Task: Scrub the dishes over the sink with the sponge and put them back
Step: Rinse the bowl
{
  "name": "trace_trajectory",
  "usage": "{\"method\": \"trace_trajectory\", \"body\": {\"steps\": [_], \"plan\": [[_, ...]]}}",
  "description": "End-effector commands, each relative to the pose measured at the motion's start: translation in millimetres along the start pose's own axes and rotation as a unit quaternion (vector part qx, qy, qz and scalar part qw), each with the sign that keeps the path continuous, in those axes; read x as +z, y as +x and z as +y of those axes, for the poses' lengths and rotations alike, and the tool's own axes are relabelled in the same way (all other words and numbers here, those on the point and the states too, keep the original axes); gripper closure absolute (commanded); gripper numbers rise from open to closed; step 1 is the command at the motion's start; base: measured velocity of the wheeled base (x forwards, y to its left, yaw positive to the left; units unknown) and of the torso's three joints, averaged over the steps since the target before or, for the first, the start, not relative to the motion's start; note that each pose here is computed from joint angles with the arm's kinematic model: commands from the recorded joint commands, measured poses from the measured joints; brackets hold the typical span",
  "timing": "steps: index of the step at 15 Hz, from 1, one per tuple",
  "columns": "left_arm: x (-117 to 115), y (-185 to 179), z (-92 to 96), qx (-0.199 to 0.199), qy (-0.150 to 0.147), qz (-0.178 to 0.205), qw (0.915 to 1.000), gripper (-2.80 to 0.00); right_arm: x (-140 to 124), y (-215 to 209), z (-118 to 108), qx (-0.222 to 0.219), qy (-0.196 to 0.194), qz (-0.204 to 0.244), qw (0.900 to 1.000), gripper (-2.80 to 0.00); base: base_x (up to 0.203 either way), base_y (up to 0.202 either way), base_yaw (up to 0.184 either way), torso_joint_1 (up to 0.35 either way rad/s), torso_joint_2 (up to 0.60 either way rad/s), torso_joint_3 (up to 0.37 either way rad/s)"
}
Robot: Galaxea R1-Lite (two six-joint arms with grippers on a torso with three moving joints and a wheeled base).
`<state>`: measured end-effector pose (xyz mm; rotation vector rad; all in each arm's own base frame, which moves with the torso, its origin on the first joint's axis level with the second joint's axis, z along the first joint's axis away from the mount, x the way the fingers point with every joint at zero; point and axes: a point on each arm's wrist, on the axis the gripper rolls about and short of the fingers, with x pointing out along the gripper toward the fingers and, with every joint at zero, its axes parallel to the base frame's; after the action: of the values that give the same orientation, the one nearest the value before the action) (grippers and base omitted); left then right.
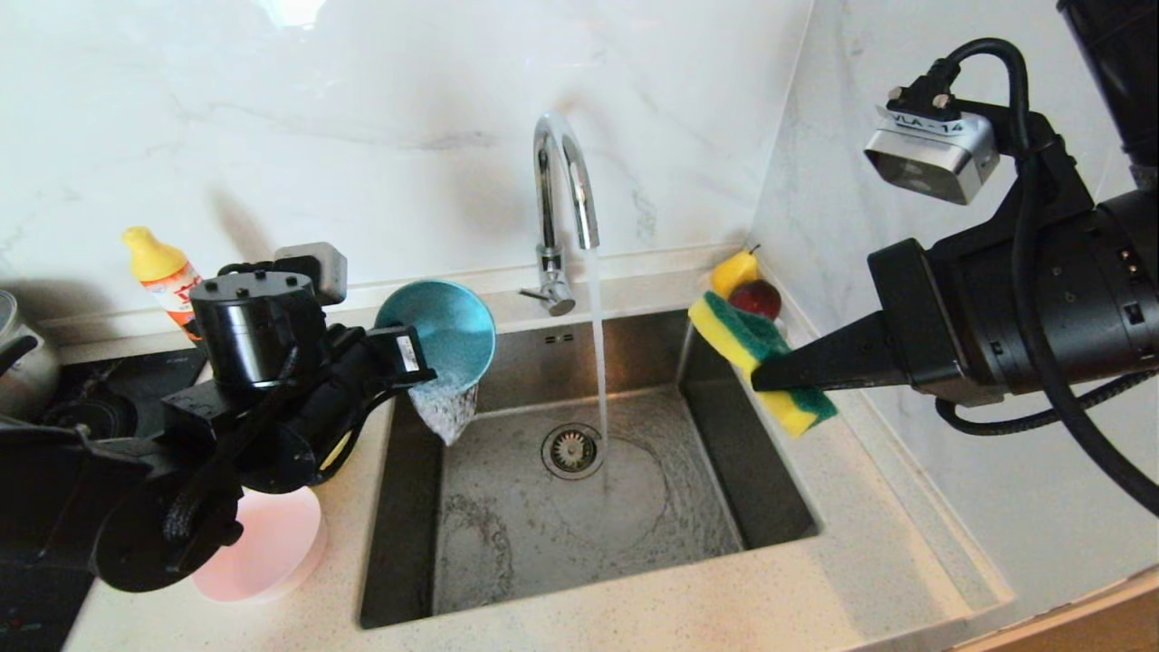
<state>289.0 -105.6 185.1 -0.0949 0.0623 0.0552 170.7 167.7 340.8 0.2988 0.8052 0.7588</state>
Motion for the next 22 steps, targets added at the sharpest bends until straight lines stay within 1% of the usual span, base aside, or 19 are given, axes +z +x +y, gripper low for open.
{"method": "trace_trajectory", "body": {"steps": [1, 3, 4, 7, 9, 11, 13, 14, 17, 22], "plan": [[0.2, -1.5, 0.6, -0.009, 0.009, -0.047, 0.9988, 0.00, -1.0, 1.9, -0.6, -0.001, 0.002, 0.005, 1.000, 0.00, 0.000, 0.000, 0.000, 0.000, 0.00, 0.000], [2.4, -6.9, 2.3, -0.020, 0.031, -0.096, 0.9947, 0.00, -2.2, 1.9, -1.1, -0.002, 0.001, 0.007, 1.000, 0.00, 0.000, 0.000, 0.000, 0.000, 0.00, 0.000], [4.6, -9.2, 3.1, -0.021, 0.034, -0.116, 0.9924, 0.00, -2.3, -0.2, -0.7, -0.001, 0.001, 0.004, 1.000, 0.00, 0.000, 0.000, 0.000, 0.000, 0.00, 0.000], [14.7, -13.6, 3.7, -0.024, 0.021, -0.163, 0.9861, 0.00, -2.5, -1.9, -0.6, -0.001, 0.000, 0.003, 1.000, 0.00, 0.000, 0.000, 0.000, 0.000, 0.00, 0.000], [21.7, -16.8, 3.6, -0.040, 0.012, -0.194, 0.9801, 0.00, -2.2, -2.2, -0.5, 0.000, 0.000, 0.002, 1.000, 0.00, 0.000, 0.000, 0.000, 0.000, 0.00, 0.000], [25.8, -20.8, 4.6, -0.043, 0.021, -0.220, 0.9743, 0.00, -2.9, -2.8, -0.4, 0.000, 0.000, 0.003, 1.000, 0.00, 0.000, 0.000, 0.000, 0.000, 0.00, 0.000], [23.9, -22.2, 4.8, -0.052, 0.052, -0.219, 0.9730, 0.00, -2.5, -0.6, -1.1, -0.002, 0.002, 0.005, 1.000, 0.00, 0.000, 0.000, 0.000, 0.000, 0.00, 0.000], [25.0, -24.6, 5.6, -0.055, 0.056, -0.221, 0.9722, 0.00, -2.6, 1.1, -1.6, -0.003, 0.002, 0.007, 1.000, 0.00, 0.000, 0.000, 0.000, 0.000, 0.00, 0.000], [26.8, -26.7, 6.3, -0.056, 0.054, -0.224, 0.9716, 0.00, -3.4, 1.3, -1.6, -0.003, 0.002, 0.008, 1.000, 0.00, 0.000, 0.000, 0.000, 0.000, 0.00, 0.000], [56.4, -39.5, 7.9, -0.066, 0.039, -0.277, 0.9577, 0.00, -5.4, 1.4, -2.8, -0.004, 0.002, 0.012, 1.000, 0.00, 0.000, 0.000, 0.000, 0.000, 0.00, 0.000]]}}
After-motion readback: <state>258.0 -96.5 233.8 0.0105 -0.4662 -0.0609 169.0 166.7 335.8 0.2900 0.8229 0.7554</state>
